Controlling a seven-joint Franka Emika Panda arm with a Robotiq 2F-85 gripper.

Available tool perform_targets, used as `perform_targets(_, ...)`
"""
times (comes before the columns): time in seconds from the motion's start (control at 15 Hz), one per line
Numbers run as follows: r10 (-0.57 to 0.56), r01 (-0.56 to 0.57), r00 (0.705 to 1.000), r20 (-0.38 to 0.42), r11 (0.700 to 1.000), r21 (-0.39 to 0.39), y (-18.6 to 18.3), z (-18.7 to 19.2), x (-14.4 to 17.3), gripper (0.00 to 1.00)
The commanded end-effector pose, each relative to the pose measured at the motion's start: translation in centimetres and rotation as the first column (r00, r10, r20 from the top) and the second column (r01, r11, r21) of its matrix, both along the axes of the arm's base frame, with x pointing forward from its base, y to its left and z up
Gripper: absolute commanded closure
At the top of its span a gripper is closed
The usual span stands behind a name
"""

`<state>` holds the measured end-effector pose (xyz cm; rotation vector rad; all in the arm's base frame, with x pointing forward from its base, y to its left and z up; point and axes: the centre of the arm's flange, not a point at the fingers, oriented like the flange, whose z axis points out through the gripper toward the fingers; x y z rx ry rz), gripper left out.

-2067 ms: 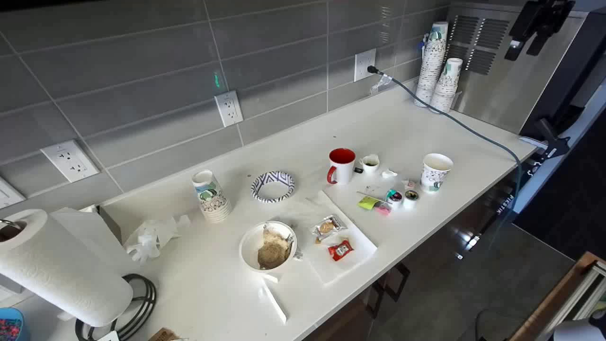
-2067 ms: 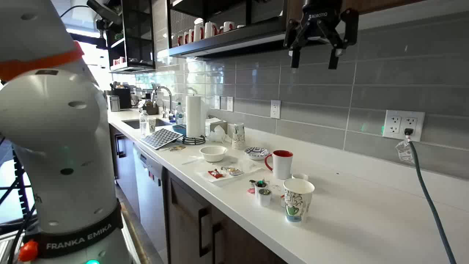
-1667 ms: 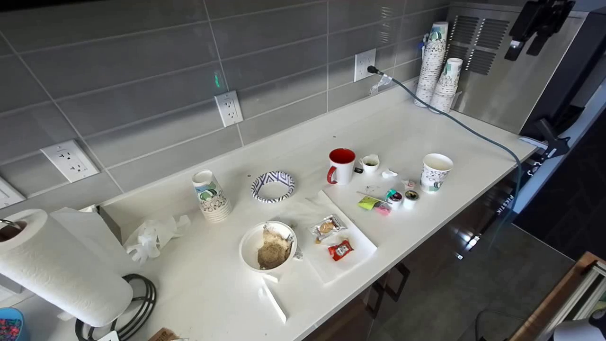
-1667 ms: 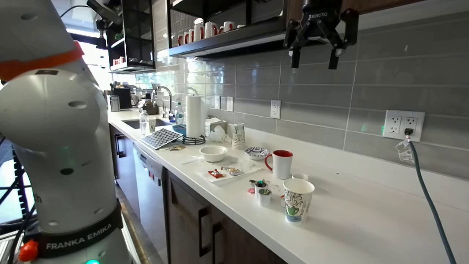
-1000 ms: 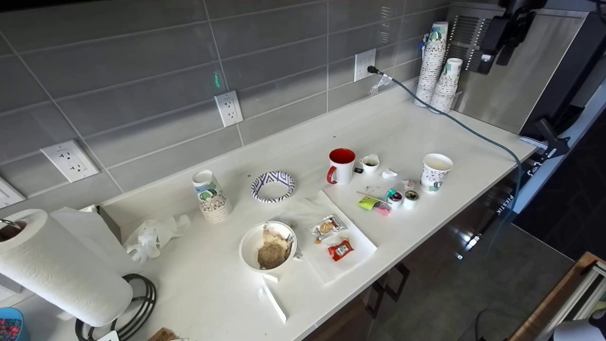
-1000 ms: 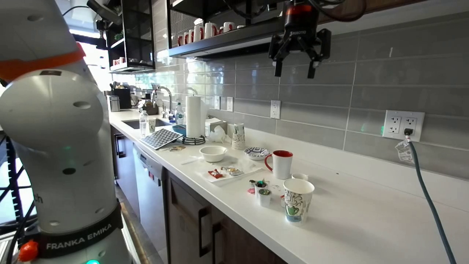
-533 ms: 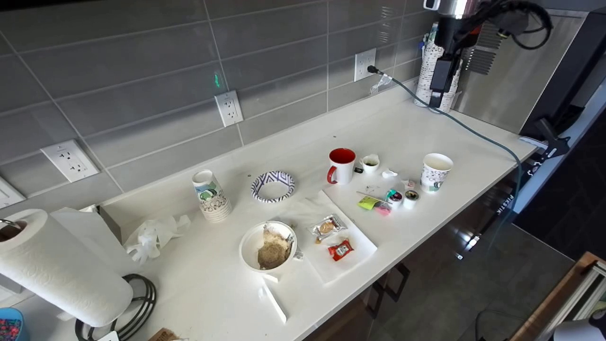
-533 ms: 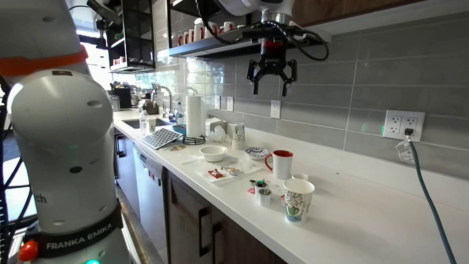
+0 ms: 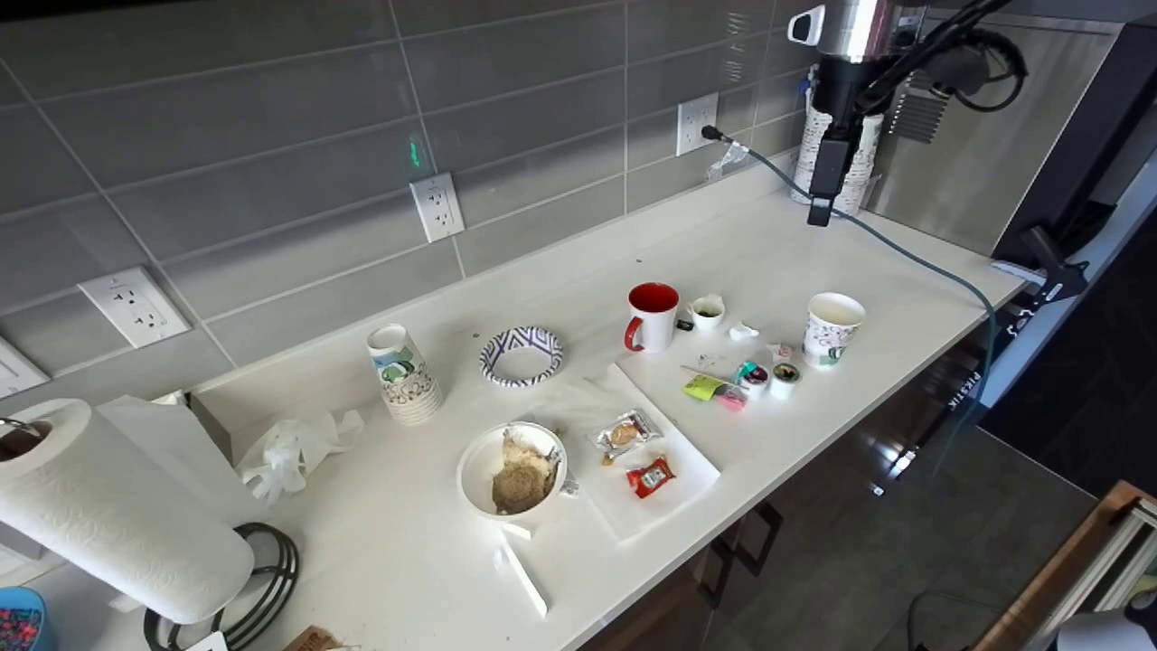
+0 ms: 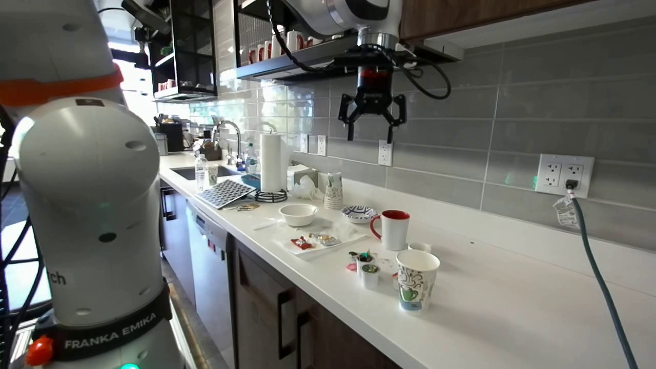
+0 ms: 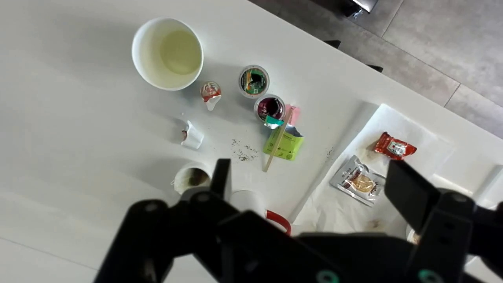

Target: Press down the sachet

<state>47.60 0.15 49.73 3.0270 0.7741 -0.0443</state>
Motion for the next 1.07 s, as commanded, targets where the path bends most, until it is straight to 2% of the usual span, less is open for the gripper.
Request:
perform_targets(0.0,0.116,-0.117,0.993,-0.030,0.993,-0.025,1.8,-0.6,1.4,0.00)
perform_targets(0.27,0.323,-0.325,0.945,-0.052,0.945,-0.044,7.2,-2.4,2.1,0.00)
perform_targets(0.47,0.463,-0.469,0.882,-0.084,0.879,-0.085,11.0,-5.0,2.5,0.00)
perform_targets(0.6,0.548,-0.558,0.829,-0.110,0.822,-0.112,12.7,-6.9,3.5,0.00)
perform_targets(0.73,0.632,-0.644,0.765,-0.124,0.753,-0.139,14.1,-8.8,5.2,0.00)
perform_targets(1.0,0.781,-0.781,0.618,-0.088,0.598,-0.182,15.8,-12.2,8.8,0.00)
